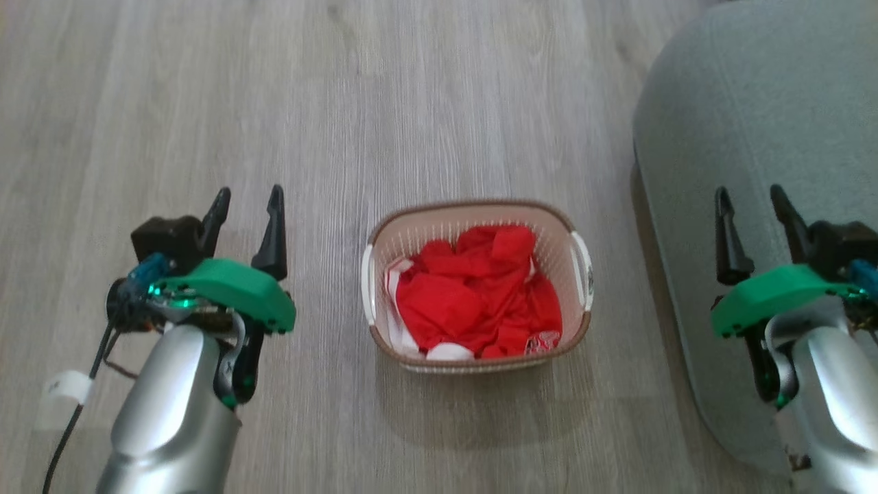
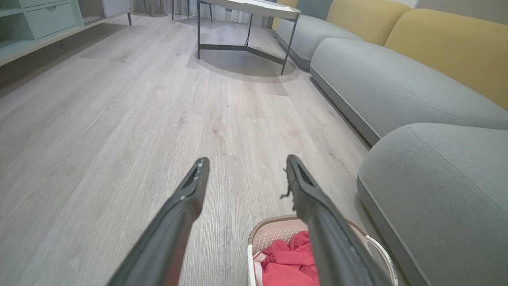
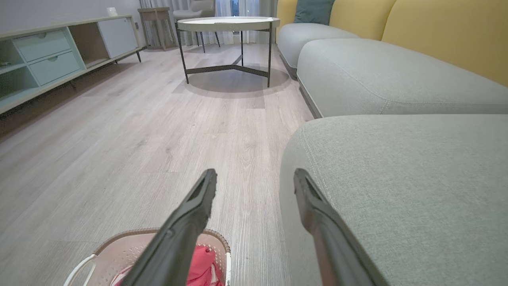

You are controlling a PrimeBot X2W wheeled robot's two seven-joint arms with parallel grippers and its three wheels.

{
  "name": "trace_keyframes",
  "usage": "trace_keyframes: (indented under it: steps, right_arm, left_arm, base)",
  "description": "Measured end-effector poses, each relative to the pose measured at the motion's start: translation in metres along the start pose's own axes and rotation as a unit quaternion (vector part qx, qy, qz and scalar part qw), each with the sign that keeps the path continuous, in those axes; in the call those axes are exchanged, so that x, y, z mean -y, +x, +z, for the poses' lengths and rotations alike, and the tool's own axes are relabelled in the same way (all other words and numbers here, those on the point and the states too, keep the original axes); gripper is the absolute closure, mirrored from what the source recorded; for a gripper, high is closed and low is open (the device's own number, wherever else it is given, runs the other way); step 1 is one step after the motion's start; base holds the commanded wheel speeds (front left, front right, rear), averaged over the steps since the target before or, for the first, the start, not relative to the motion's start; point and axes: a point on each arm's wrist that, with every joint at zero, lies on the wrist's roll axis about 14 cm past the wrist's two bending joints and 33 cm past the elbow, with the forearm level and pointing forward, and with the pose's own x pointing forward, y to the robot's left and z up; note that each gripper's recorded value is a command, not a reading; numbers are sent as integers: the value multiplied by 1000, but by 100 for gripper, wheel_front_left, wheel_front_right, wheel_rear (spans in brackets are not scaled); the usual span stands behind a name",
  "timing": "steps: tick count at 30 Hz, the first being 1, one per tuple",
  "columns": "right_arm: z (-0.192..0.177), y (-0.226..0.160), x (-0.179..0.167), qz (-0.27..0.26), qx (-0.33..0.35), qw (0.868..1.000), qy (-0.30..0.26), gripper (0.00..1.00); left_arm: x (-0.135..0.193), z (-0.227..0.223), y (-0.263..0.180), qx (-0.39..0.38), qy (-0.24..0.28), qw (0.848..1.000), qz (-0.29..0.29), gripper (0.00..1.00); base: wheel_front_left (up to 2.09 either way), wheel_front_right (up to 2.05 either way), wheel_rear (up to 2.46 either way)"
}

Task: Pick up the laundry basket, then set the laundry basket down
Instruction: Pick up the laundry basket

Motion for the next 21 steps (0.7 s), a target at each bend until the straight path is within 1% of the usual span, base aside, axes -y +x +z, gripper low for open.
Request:
trace_keyframes:
  steps: [10, 11, 21]
  right_arm:
    - [-46, 41, 10, -10, -41, 999, 7, 0]
    - [-46, 41, 10, -10, -41, 999, 7, 0]
    - [-113, 73, 13, -18, -102, 994, 22, 0]
  left_arm:
    - [-6, -44, 49, -39, -8, 999, -8, 0]
    - [-6, -44, 49, -39, -8, 999, -8, 0]
    - [-8, -114, 90, -110, -21, 993, -19, 0]
  base:
    - [0, 0, 0]
    - [0, 0, 0]
    - [0, 0, 0]
